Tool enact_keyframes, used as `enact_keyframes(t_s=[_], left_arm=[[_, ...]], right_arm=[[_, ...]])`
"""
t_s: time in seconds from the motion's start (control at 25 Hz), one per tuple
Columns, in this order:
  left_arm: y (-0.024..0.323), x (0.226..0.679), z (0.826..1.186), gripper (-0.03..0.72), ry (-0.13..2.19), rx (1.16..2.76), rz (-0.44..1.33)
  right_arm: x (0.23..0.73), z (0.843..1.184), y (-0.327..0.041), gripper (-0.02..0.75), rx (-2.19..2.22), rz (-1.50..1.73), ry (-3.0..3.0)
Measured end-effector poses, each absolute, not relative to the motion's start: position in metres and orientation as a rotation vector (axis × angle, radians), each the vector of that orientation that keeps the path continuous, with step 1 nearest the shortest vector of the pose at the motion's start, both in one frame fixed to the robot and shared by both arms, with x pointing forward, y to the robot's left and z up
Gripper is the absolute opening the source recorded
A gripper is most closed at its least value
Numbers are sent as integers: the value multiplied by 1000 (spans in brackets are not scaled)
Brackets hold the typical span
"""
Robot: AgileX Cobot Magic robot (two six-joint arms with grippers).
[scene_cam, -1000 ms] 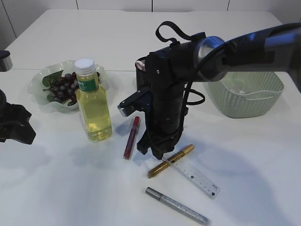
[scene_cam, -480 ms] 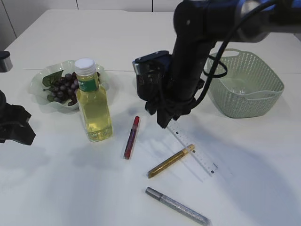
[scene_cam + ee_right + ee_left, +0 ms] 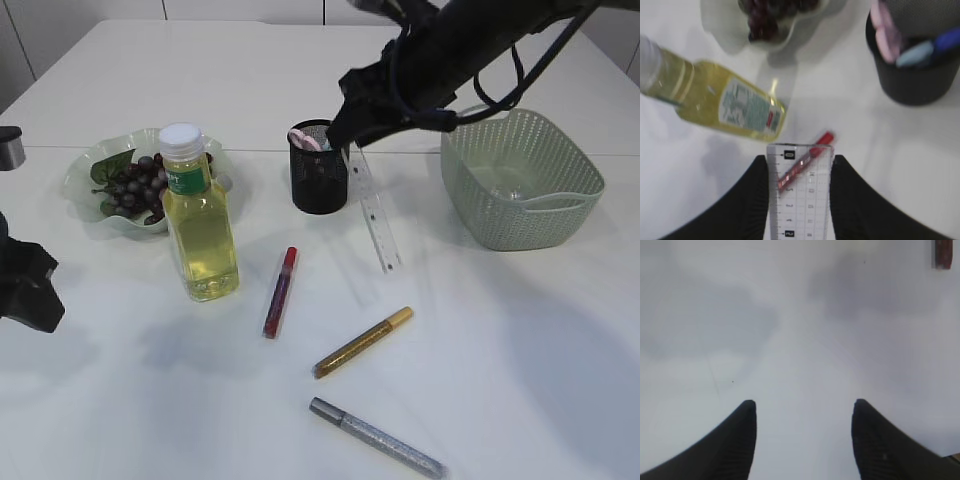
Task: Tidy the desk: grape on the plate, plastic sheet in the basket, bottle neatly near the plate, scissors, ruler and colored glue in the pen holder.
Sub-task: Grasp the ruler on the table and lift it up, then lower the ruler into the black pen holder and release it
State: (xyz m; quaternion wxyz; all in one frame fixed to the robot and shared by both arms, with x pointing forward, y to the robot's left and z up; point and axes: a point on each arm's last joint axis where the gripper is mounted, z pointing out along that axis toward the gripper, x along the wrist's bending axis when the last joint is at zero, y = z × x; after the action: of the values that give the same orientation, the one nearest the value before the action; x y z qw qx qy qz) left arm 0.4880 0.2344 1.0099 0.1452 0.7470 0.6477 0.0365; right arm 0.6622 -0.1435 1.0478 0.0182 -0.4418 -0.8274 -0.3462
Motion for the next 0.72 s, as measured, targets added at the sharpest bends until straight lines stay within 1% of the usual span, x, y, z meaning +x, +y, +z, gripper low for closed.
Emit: enact_keyframes(t_s=[0.24, 0.48, 0.52, 0.72], left_arm=[[235, 483, 1009, 442, 1890, 2188, 55], [235, 481, 1008, 442, 1898, 2200, 36], [235, 481, 1008, 442, 1899, 2201, 35], [236, 480, 1008, 442, 1903, 2216, 29]], right_arm=[[687, 1072, -158, 290, -1397, -1540, -2491], [705, 1085, -155, 290, -1326, -1869, -2461], [705, 1085, -155, 290, -1326, -1869, -2461], [740, 1063, -148, 290, -1279, -2027, -2411]])
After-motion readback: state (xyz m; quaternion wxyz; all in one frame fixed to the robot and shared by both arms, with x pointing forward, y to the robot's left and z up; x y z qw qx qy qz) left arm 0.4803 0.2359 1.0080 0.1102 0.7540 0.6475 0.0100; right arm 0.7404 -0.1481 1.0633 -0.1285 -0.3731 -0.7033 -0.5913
